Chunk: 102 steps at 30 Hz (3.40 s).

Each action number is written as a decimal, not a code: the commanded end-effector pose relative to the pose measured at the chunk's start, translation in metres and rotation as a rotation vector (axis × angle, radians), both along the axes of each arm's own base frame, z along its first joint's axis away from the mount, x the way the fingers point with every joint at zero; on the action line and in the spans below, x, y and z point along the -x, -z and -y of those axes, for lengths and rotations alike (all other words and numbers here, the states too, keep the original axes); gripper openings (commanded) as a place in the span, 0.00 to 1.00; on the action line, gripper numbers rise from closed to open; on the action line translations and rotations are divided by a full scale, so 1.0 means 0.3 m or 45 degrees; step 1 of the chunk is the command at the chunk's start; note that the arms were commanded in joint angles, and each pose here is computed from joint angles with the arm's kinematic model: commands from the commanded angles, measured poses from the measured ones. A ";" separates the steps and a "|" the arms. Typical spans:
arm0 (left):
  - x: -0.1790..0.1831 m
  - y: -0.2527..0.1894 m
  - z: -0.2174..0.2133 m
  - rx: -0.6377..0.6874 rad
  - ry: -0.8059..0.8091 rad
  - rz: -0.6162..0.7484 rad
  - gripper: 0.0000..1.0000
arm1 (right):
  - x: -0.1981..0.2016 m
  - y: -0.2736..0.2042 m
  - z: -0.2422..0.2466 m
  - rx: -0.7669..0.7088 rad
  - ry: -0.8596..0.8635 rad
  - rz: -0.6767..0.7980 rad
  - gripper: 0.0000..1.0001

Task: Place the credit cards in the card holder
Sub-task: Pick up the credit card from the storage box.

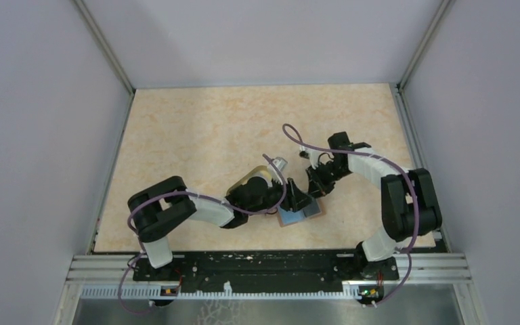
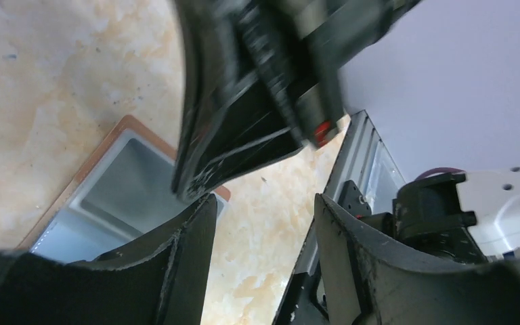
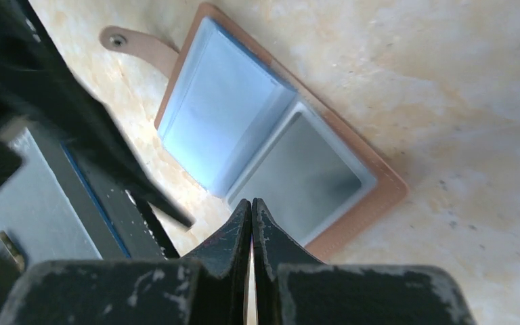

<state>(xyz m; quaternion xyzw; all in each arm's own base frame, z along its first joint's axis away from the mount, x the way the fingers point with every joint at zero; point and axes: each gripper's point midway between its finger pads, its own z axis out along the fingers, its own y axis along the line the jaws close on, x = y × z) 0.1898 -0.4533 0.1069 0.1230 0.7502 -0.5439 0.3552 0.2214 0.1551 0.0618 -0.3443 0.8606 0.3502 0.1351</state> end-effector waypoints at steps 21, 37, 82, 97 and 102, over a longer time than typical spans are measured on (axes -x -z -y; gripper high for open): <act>-0.041 -0.088 -0.604 -0.337 -0.506 0.286 0.98 | -0.028 -0.389 -0.172 -0.381 -0.362 0.633 0.24; -0.040 0.031 -0.865 -0.111 -0.902 0.009 0.94 | -0.068 -0.407 -0.695 -0.512 -0.457 0.479 0.45; -0.065 0.193 -0.804 -0.322 -0.946 -0.282 0.55 | -0.024 0.003 -0.765 -0.223 -0.178 -0.130 0.46; -0.065 0.194 -0.803 -0.317 -0.936 -0.284 0.52 | 0.038 -0.163 -0.802 -0.439 -0.260 -0.196 0.42; -0.065 0.194 -0.805 -0.313 -0.938 -0.283 0.51 | 0.043 -0.168 -0.805 -0.455 -0.256 -0.217 0.39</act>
